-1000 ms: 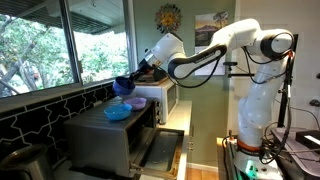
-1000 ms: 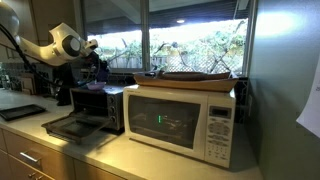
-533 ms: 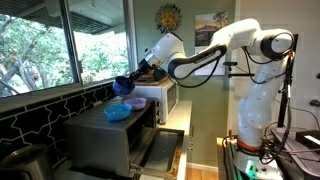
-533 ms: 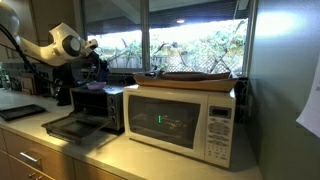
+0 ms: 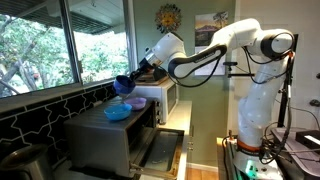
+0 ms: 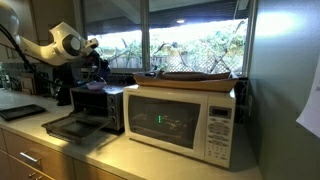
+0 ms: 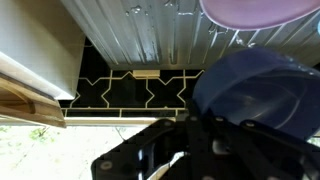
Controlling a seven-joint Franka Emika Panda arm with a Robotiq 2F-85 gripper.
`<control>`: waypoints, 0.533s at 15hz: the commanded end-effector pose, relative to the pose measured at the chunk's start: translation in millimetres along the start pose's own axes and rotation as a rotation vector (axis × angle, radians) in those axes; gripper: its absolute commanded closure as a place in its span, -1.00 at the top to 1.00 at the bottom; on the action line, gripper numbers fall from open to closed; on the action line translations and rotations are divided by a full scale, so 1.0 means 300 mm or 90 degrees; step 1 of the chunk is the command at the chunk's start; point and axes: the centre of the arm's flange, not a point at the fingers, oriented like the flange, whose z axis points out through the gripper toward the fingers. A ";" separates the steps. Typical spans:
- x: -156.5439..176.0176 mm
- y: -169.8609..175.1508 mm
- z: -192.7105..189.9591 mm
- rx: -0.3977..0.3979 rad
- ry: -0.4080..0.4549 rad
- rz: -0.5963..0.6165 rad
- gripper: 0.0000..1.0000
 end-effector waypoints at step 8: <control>-0.034 0.061 -0.059 -0.004 0.009 -0.030 -0.98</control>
